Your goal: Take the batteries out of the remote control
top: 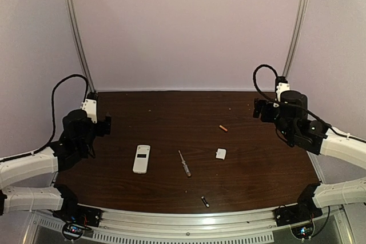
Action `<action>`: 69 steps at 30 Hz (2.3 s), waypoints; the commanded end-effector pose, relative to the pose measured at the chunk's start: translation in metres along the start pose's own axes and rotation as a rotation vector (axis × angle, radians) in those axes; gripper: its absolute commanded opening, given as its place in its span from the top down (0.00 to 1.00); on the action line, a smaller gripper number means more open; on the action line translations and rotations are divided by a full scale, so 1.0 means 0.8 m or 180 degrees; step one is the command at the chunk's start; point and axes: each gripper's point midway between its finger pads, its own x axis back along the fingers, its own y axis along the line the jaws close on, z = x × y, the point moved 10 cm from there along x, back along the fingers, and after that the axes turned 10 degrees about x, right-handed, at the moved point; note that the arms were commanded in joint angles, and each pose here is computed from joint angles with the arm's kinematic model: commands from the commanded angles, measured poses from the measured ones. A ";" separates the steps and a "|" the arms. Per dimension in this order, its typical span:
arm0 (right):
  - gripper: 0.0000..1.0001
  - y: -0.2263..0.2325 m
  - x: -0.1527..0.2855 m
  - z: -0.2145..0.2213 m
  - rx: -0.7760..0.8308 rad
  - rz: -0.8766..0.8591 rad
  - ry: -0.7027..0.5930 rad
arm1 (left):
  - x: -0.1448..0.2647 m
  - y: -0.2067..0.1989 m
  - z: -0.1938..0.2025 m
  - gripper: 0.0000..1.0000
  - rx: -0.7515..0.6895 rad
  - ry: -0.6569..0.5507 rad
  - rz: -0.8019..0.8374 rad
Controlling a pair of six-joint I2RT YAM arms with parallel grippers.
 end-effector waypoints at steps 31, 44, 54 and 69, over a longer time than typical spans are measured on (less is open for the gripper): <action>0.00 -0.106 -0.049 0.093 0.0275 0.0911 -0.0190 | -0.096 0.082 0.064 0.05 0.0261 -0.0432 -0.0356; 0.00 -0.125 -0.057 0.127 0.0468 0.0760 -0.0711 | -0.108 0.083 0.084 0.06 0.0258 -0.0364 -0.0271; 0.00 -0.136 -0.077 0.152 0.0420 0.0677 -0.0769 | -0.113 0.096 0.097 0.03 0.0464 -0.0337 -0.0222; 0.00 -0.139 -0.114 0.153 0.0432 0.0541 -0.0451 | -0.111 0.095 0.097 0.02 0.0458 -0.0341 -0.0203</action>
